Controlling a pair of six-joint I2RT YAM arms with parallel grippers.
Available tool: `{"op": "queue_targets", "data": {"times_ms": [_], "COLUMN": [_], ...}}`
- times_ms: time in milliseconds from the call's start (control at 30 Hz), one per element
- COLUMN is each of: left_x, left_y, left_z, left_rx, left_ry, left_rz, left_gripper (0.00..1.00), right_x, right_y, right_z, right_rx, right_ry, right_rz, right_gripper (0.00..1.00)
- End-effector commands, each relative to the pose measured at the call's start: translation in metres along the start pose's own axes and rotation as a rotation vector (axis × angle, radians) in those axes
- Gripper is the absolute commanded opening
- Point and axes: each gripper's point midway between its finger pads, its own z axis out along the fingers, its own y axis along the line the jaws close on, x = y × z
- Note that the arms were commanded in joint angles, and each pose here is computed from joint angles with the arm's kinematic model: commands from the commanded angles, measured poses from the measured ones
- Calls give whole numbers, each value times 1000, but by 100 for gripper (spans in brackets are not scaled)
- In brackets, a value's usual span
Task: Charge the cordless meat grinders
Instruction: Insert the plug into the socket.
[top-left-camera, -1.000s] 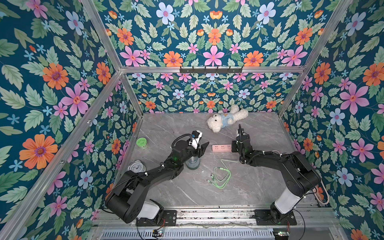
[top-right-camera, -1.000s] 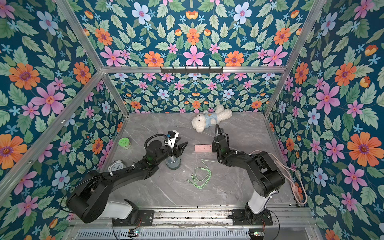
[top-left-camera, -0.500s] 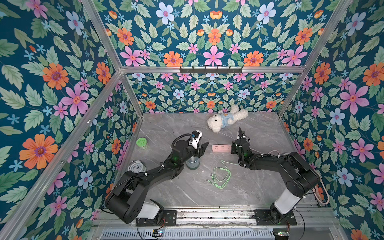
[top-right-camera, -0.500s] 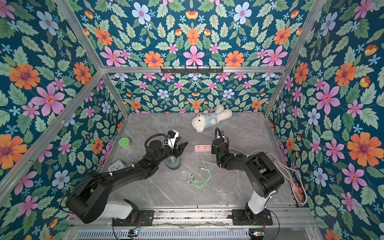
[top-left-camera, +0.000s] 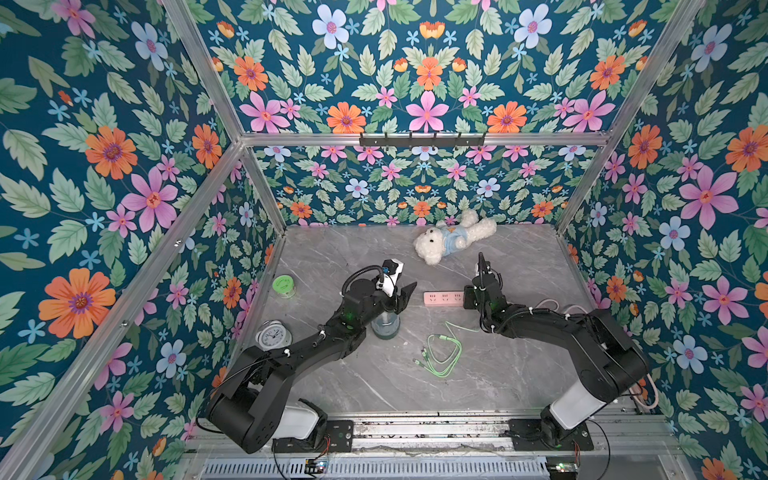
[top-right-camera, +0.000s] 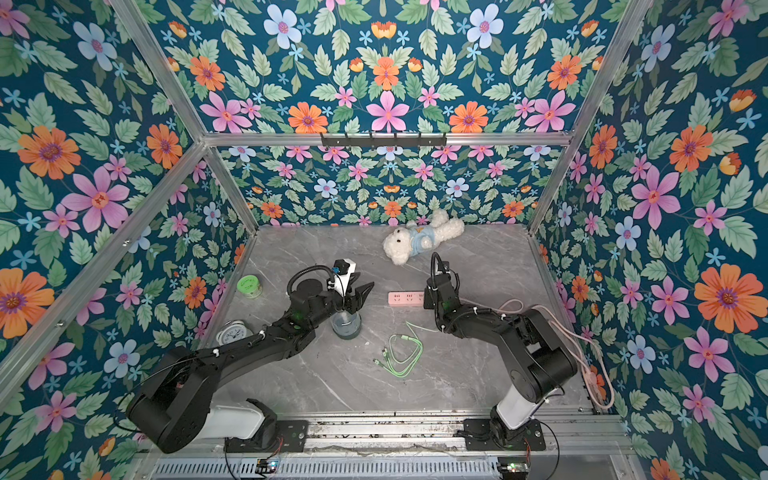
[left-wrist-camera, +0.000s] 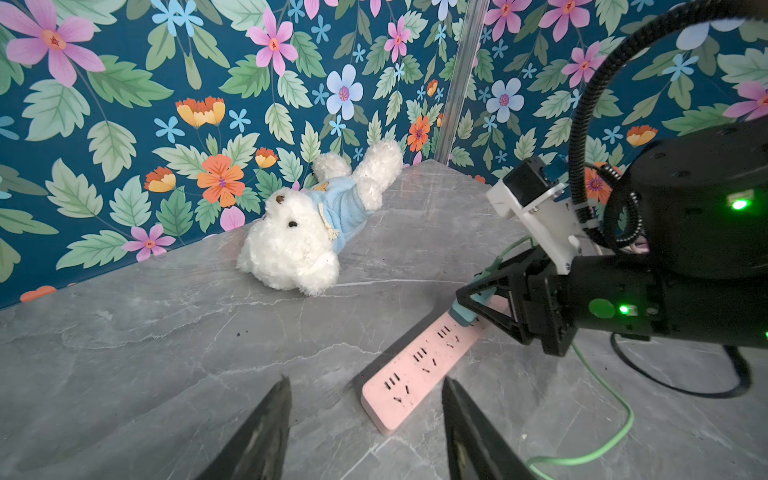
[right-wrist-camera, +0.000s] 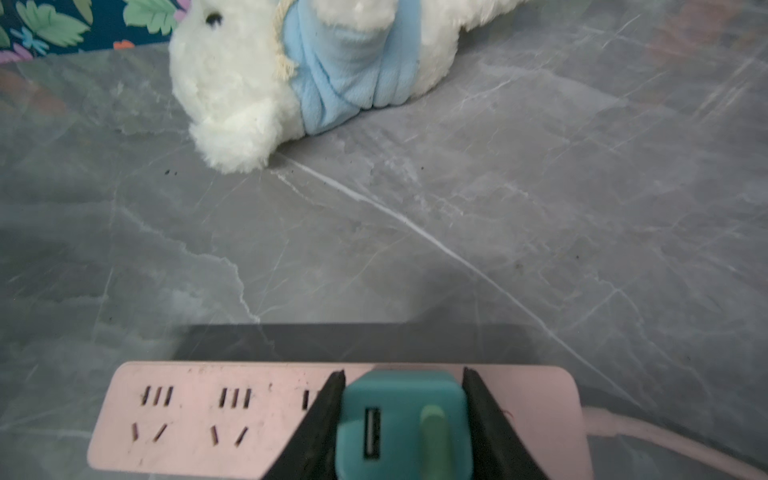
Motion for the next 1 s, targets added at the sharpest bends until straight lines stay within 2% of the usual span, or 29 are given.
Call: {"op": "queue_targets", "data": {"times_ms": [0,100,267,467,633,967], "left_x": [-7,-5,-5,0,4,26], "left_y": [4,10,17,28,34,39], "left_z": [-4,-6,-7,-14,-24,-53], "left_rx": [-29,-62,-102,-172,-193,-250], "left_ry": [-16,7,35,75,86,162], "left_rz": [35,40,28,-6,-69,-145], "left_gripper": [63,66,70,75,76,77], "right_x": [27,15,1,-14,-28,-39], "right_y": [8,14,20,33,56,93], "right_z": [-14,-21,-32,-57,-81,-124], "right_rx": [-54,-80,-110,-200,-361,-579], "right_ry": [159,142,119,109,67,-10], "right_rz": [-13,-10,-15,-30,-49,-181], "right_gripper": [47,61,70,71,71,70]}}
